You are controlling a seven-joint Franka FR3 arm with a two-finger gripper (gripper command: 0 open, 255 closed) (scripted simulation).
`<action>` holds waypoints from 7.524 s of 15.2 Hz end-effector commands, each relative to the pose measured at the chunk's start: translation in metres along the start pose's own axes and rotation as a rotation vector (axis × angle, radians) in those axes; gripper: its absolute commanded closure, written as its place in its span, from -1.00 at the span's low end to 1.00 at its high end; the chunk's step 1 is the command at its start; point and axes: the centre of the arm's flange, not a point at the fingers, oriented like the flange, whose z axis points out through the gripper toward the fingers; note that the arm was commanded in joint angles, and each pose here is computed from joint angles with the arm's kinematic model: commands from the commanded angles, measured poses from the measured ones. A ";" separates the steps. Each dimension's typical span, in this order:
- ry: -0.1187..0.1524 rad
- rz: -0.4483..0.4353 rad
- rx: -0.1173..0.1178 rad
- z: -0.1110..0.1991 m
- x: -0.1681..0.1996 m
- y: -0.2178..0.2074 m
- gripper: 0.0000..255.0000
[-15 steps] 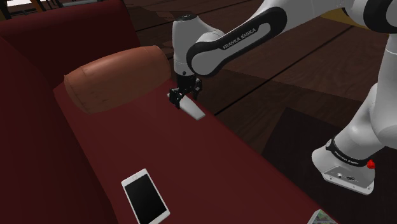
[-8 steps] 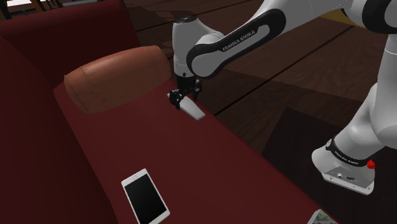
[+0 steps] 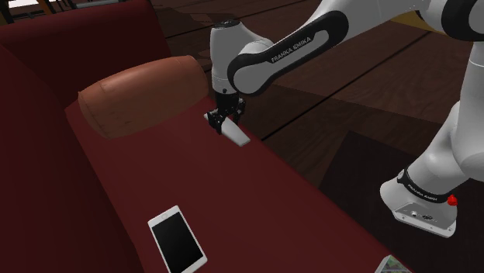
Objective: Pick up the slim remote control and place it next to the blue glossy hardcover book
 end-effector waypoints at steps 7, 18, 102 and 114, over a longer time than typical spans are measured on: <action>0.000 0.000 0.000 -0.026 0.000 -0.002 1.00; 0.000 0.000 0.000 -0.084 -0.001 -0.005 1.00; 0.000 0.000 0.000 -0.065 -0.931 0.029 1.00; 0.000 0.000 0.000 -0.017 -0.931 0.032 1.00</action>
